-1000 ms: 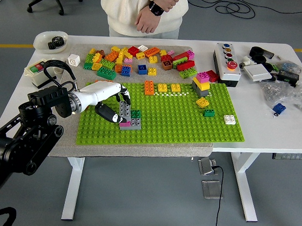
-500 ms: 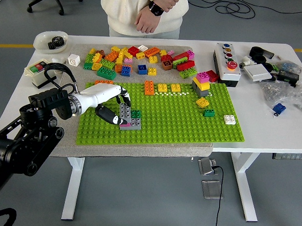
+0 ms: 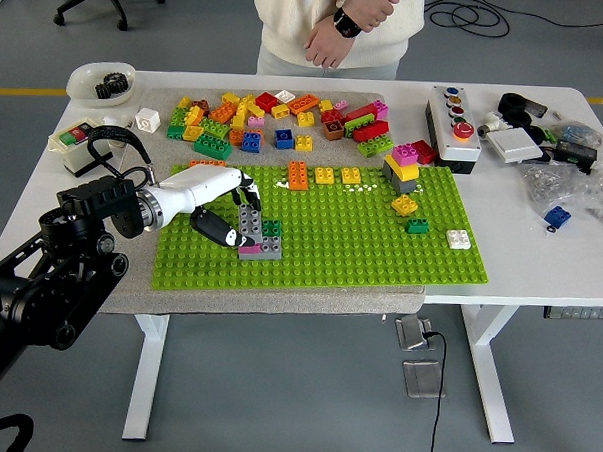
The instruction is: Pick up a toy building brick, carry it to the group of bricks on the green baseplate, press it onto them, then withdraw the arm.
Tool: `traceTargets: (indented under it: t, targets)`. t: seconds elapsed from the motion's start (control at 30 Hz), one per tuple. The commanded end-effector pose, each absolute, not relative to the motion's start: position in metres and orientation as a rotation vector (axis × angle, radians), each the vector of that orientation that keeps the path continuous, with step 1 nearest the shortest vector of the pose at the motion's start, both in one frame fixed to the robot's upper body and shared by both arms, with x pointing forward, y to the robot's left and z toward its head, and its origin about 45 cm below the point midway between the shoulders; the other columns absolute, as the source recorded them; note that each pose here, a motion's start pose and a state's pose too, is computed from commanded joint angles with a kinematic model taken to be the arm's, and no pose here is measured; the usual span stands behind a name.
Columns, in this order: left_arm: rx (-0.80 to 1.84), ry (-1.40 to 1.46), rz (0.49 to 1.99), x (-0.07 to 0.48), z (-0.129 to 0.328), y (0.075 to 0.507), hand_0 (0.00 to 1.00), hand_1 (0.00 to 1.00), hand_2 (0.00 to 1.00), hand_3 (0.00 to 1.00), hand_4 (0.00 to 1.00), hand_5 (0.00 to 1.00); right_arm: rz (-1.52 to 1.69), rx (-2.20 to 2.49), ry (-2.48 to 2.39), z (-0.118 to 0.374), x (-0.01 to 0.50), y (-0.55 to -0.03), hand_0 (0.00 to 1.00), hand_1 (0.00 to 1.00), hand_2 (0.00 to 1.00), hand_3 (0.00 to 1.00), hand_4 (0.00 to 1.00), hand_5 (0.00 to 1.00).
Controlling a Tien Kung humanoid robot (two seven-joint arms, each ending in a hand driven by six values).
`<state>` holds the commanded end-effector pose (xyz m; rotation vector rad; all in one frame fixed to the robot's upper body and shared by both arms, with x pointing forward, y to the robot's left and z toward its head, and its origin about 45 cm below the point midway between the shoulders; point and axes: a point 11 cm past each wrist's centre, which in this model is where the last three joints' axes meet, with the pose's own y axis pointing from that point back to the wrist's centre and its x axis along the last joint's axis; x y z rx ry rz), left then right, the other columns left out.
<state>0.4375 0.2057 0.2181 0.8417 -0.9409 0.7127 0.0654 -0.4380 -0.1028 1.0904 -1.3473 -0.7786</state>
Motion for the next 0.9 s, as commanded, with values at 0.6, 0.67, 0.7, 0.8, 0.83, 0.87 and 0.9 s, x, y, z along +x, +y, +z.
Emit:
traceTargets:
  t: [0.6, 0.67, 0.7, 0.8, 0.83, 0.87, 0.9]
  targets:
    - [0.852, -0.959, 0.701, 0.4392, 0.2165, 0.2094, 0.708, 0.623, 0.544, 0.541, 0.808, 0.207, -0.78, 1.092, -1.351, -0.1026, 0.067, -0.4377, 0.746, 0.641, 0.681, 0.637, 0.854, 0.567]
    - [0.853, -0.958, 0.699, 0.4388, 0.2154, 0.2092, 0.712, 0.622, 0.544, 0.541, 0.811, 0.203, -0.78, 1.092, -1.351, -0.1027, 0.0668, -0.4377, 0.746, 0.641, 0.681, 0.637, 0.854, 0.567]
    - [0.853, -0.957, 0.698, 0.4386, 0.2148, 0.2092, 0.712, 0.622, 0.544, 0.541, 0.811, 0.203, -0.781, 1.092, -1.351, -0.1027, 0.0668, -0.4377, 0.746, 0.641, 0.681, 0.637, 0.854, 0.567]
    - [0.854, -0.955, 0.696, 0.4383, 0.2137, 0.2096, 0.712, 0.622, 0.544, 0.541, 0.811, 0.203, -0.78, 1.092, -1.351, -0.1027, 0.0667, -0.4378, 0.746, 0.641, 0.681, 0.637, 0.854, 0.567]
    - [0.853, -0.954, 0.695, 0.4381, 0.2134, 0.2095, 0.712, 0.622, 0.544, 0.541, 0.811, 0.203, -0.78, 1.091, -1.35, -0.1026, 0.0666, -0.4378, 0.746, 0.641, 0.681, 0.637, 0.854, 0.567]
    - [0.853, -0.954, 0.694, 0.438, 0.2134, 0.2094, 0.714, 0.623, 0.545, 0.542, 0.811, 0.199, -0.78, 1.091, -1.35, -0.1026, 0.0666, -0.4379, 0.746, 0.641, 0.681, 0.636, 0.854, 0.567]
    - [0.852, -0.954, 0.693, 0.4379, 0.2135, 0.2091, 0.714, 0.623, 0.545, 0.542, 0.811, 0.199, -0.781, 1.091, -1.35, -0.1027, 0.0665, -0.4378, 0.746, 0.641, 0.681, 0.636, 0.854, 0.567]
